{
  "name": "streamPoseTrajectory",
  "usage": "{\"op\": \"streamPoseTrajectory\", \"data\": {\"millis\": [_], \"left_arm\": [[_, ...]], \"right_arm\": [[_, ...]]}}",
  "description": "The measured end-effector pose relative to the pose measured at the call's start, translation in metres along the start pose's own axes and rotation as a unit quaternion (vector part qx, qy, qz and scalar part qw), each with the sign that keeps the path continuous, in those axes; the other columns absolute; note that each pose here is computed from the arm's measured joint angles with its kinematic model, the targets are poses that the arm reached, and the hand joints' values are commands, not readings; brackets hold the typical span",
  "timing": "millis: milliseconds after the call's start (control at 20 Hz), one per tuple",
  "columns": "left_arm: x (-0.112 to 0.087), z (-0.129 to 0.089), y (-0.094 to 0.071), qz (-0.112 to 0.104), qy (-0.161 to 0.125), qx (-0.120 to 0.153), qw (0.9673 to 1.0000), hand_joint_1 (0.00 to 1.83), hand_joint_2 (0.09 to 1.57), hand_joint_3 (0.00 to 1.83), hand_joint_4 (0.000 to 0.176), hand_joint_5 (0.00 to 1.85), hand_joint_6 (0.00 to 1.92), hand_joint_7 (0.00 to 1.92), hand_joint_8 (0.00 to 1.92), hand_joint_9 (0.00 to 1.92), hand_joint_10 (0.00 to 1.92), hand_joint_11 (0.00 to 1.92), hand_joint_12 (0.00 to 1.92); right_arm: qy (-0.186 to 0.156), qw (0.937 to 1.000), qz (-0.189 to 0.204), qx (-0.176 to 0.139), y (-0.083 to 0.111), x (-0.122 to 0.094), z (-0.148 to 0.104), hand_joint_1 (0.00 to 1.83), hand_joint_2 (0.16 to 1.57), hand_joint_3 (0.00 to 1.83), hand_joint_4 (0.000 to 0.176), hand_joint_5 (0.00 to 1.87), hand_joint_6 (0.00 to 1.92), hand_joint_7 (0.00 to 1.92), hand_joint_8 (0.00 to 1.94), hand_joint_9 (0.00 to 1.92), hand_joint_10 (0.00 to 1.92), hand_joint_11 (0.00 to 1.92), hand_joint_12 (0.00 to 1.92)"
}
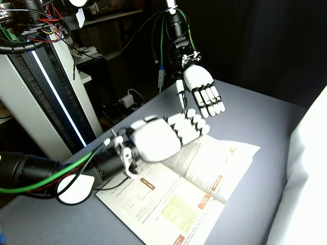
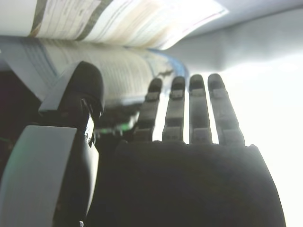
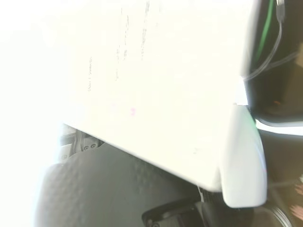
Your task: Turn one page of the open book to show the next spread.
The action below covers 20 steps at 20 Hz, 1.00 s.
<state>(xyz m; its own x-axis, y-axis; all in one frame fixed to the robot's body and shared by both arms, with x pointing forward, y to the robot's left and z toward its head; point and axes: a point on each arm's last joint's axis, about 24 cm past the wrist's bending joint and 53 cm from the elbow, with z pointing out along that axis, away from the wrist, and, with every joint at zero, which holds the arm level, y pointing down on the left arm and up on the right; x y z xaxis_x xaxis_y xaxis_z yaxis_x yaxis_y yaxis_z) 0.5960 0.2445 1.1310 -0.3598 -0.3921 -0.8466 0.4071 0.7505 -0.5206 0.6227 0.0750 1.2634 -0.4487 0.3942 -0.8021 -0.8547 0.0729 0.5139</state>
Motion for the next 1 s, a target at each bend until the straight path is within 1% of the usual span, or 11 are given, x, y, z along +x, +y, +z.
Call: {"op": "streamPoseTrajectory", "data": {"millis": [50, 100, 150, 200, 300, 350, 400, 450, 650, 700, 1000], "left_arm": [[0.0, 0.0, -0.001, 0.0, 0.0, 0.003, 1.0, 0.06, 1.52, 0.0, 0.0, 0.0, 0.0, 0.0, 0.0, 0.01, 0.0, 0.0, 0.2], [0.0, 0.0, -0.002, 0.0, 0.0, 0.004, 1.0, 0.28, 1.49, 0.0, 0.021, 0.03, 0.01, 0.0, 0.0, 0.0, 0.0, 0.0, 0.04], [0.0, 0.0, -0.002, -0.001, -0.002, 0.004, 1.0, 0.32, 1.47, 0.0, 0.04, 0.04, 0.01, 0.0, 0.0, 0.0, 0.0, 0.0, 0.01], [0.0, 0.0, -0.002, -0.002, -0.003, 0.003, 1.0, 0.29, 1.47, 0.0, 0.046, 0.03, 0.0, 0.0, 0.0, 0.0, 0.0, 0.0, 0.0], [0.0, 0.0, -0.002, -0.001, -0.003, 0.005, 1.0, 0.24, 1.47, 0.0, 0.04, 0.03, 0.0, 0.0, 0.0, 0.0, 0.0, 0.0, 0.0], [-0.001, 0.0, -0.002, -0.001, -0.004, 0.004, 1.0, 0.23, 1.47, 0.0, 0.039, 0.04, 0.01, 0.0, 0.0, 0.0, 0.0, 0.0, 0.0], [-0.001, 0.0, -0.002, -0.001, -0.004, 0.004, 1.0, 0.23, 1.47, 0.0, 0.044, 0.03, 0.0, 0.0, 0.0, 0.0, 0.0, 0.0, 0.0], [-0.001, 0.0, -0.002, -0.003, -0.006, 0.003, 1.0, 0.22, 1.47, 0.0, 0.026, 0.04, 0.01, 0.0, 0.0, 0.0, 0.0, 0.0, 0.0], [-0.003, 0.0, -0.005, -0.005, -0.011, 0.008, 0.9999, 0.25, 1.47, 0.0, 0.02, 0.06, 0.01, 0.0, 0.0, 0.0, 0.0, 0.0, 0.0], [-0.004, 0.0, -0.003, -0.007, -0.013, 0.005, 0.9999, 0.32, 1.46, 0.0, 0.0, 0.1, 0.02, 0.0, 0.0, 0.0, 0.0, 0.0, 0.0], [-0.004, 0.0, -0.004, -0.008, -0.015, 0.007, 0.9998, 0.3, 1.46, 0.0, 0.017, 0.1, 0.0, 0.0, 0.0, 0.0, 0.0, 0.0, 0.0]], "right_arm": [[-0.008, 0.9999, -0.005, -0.007, 0.004, -0.01, -0.001, 0.04, 1.19, 0.0, 0.0, 0.0, 0.0, 0.0, 0.0, 0.0, 0.0, 0.0, 0.0], [-0.013, 0.9999, -0.008, -0.006, 0.005, -0.016, -0.005, 0.01, 1.19, 0.0, 0.0, 0.0, 0.0, 0.0, 0.0, 0.0, 0.0, 0.0, 0.0], [-0.017, 0.9998, -0.011, -0.003, 0.004, -0.022, -0.01, 0.0, 1.18, 0.0, 0.0, 0.0, 0.0, 0.0, 0.0, 0.0, 0.0, 0.0, 0.0], [-0.018, 0.9996, -0.022, 0.009, -0.001, -0.028, -0.018, 0.0, 1.16, 0.0, 0.0, 0.0, 0.0, 0.0, 0.0, 0.0, 0.0, 0.0, 0.0], [-0.025, 0.9987, -0.032, 0.033, -0.01, -0.041, -0.034, 0.0, 1.16, 0.0, 0.0, 0.0, 0.0, 0.0, 0.0, 0.0, 0.0, 0.0, 0.0], [-0.029, 0.9979, -0.039, 0.044, -0.011, -0.048, -0.043, 0.07, 1.29, 0.01, 0.0, 0.0, 0.0, 0.0, 0.0, 0.0, 0.0, 0.0, 0.0], [-0.032, 0.9971, -0.046, 0.051, -0.012, -0.053, -0.048, 0.01, 1.34, 0.02, 0.0, 0.0, 0.0, 0.0, 0.0, 0.0, 0.0, 0.0, 0.0], [-0.032, 0.9965, -0.05, 0.059, -0.012, -0.054, -0.051, 0.0, 1.34, 0.02, 0.0, 0.0, 0.0, 0.0, 0.0, 0.0, 0.0, 0.0, 0.0], [-0.028, 0.9951, -0.052, 0.08, -0.016, -0.055, -0.076, 0.0, 1.38, 0.03, 0.0, 0.0, 0.0, 0.0, 0.0, 0.0, 0.0, 0.0, 0.0], [-0.026, 0.9939, -0.055, 0.092, -0.021, -0.056, -0.08, 0.0, 1.32, 0.0, 0.0, 0.0, 0.0, 0.0, 0.0, 0.0, 0.0, 0.0, 0.0], [-0.028, 0.9938, -0.061, 0.089, -0.021, -0.055, -0.075, 0.0, 1.3, 0.0, 0.0, 0.0, 0.0, 0.0, 0.0, 0.0, 0.0, 0.0, 0.0]]}}
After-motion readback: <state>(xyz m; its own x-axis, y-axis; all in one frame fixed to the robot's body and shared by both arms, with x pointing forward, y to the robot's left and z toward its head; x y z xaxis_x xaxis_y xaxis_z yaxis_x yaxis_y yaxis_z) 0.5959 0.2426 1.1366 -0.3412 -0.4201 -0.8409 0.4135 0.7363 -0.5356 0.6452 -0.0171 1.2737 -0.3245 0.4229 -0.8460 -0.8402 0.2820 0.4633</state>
